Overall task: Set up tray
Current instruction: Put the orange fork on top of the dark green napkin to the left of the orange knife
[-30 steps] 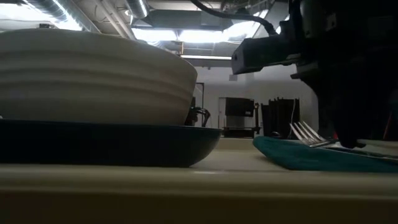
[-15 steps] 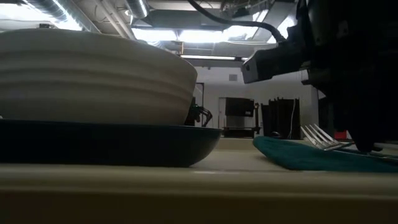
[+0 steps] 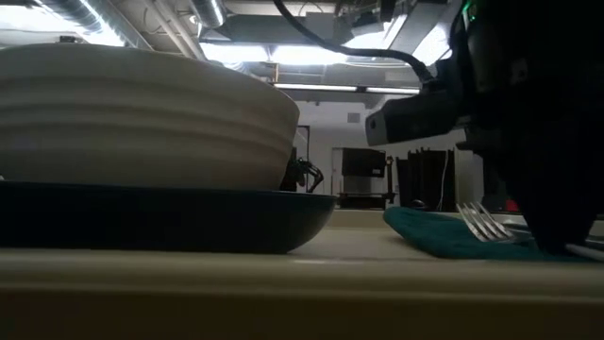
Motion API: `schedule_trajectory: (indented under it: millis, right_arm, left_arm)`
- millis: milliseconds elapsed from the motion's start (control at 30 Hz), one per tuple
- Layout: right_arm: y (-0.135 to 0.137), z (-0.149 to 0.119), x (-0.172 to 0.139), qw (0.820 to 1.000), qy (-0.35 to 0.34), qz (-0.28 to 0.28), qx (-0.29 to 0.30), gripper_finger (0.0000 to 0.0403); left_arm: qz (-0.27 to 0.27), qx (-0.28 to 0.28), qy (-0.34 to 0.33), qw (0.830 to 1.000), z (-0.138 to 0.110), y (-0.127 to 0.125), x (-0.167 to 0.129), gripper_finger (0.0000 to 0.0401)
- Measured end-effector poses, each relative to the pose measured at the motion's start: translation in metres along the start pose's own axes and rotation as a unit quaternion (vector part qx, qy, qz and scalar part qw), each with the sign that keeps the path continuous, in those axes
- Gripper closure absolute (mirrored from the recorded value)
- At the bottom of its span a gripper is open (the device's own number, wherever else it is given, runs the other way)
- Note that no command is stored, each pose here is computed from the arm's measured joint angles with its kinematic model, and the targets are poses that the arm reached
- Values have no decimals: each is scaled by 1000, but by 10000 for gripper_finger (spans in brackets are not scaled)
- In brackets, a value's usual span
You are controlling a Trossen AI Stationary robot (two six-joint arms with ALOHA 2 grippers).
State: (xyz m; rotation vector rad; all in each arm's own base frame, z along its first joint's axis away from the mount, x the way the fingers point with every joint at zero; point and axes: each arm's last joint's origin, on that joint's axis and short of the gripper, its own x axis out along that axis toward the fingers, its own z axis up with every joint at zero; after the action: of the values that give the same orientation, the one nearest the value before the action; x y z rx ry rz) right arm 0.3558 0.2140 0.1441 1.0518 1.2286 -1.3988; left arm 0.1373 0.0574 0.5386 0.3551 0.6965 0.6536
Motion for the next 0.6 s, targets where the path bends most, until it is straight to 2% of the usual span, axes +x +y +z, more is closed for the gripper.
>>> schedule_trajectory:
  millis: [333, 600]
  right_arm:
    - [1, 0, 2, 1000, 2, 3, 0, 390]
    - [1, 0, 0, 1000, 4, 5, 1, 340]
  left_arm:
    - [0, 0, 0, 1000, 0, 0, 0, 258]
    - [0, 0, 0, 1000, 0, 0, 0, 258]
